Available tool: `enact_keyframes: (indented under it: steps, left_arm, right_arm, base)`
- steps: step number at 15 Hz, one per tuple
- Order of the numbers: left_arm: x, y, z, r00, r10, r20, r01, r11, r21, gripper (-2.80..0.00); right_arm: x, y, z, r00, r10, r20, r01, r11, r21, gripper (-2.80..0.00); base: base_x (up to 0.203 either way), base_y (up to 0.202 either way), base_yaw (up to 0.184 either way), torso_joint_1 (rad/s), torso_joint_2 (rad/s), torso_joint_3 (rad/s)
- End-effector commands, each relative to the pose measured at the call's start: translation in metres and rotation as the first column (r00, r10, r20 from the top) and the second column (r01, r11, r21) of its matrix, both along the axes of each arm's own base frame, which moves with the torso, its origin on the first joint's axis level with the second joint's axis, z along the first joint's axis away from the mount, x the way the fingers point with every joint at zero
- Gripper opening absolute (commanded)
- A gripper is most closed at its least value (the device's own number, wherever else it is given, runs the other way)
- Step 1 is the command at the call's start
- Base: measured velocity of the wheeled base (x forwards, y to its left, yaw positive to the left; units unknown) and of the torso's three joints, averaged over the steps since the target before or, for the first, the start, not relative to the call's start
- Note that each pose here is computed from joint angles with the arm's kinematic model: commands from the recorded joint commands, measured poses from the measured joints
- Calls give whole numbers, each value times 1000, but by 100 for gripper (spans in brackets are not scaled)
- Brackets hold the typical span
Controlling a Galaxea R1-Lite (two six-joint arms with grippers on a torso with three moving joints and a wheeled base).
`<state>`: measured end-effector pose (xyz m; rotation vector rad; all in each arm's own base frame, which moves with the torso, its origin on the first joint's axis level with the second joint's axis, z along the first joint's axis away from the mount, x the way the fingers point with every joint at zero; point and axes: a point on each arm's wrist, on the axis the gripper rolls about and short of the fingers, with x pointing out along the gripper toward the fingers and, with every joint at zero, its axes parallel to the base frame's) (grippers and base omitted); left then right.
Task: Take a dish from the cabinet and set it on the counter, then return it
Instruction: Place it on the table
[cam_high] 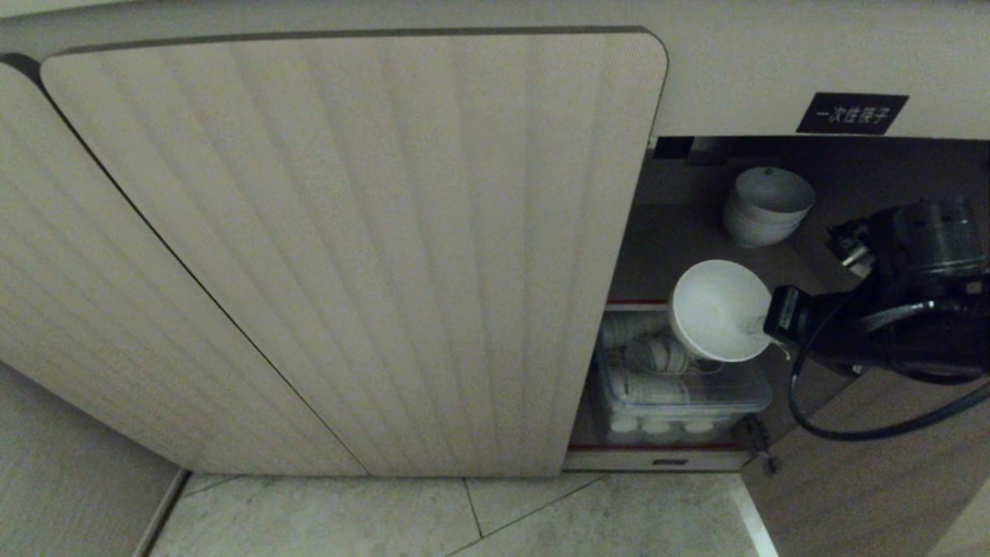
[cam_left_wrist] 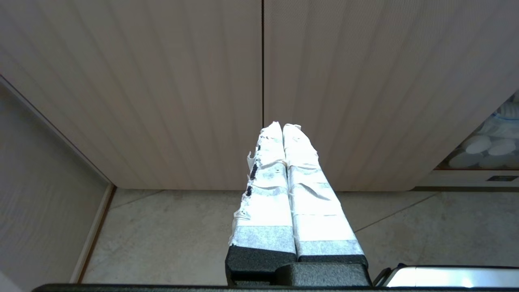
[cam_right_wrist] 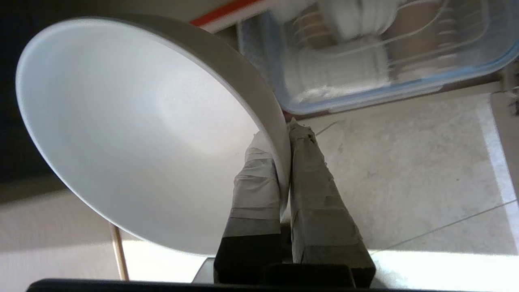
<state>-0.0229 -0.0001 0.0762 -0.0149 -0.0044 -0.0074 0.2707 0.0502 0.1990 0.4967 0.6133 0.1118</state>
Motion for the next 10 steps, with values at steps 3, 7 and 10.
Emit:
enact_keyframes:
  steps: [3,7,10]
  left_arm:
    - [0,0,0,1000,0,0,0,1000,0,-280]
    - [0,0,0,1000,1,0,-1,1000,0,-280]
    - [0,0,0,1000,0,0,0,1000,0,-280]
  right_arm:
    - [-25,2,5,1000,23,14,-23,1000,4,-280]
    - [-46,-3,3,1000,21,5,-21,1000,-1,-280]
    - [-62,-6,-2,1000,22,-17,-22,1000,-6,-280]
  base:
    - [0,0,0,0,0,0]
    - [0,0,0,0,0,0]
    - [0,0,0,0,0,0]
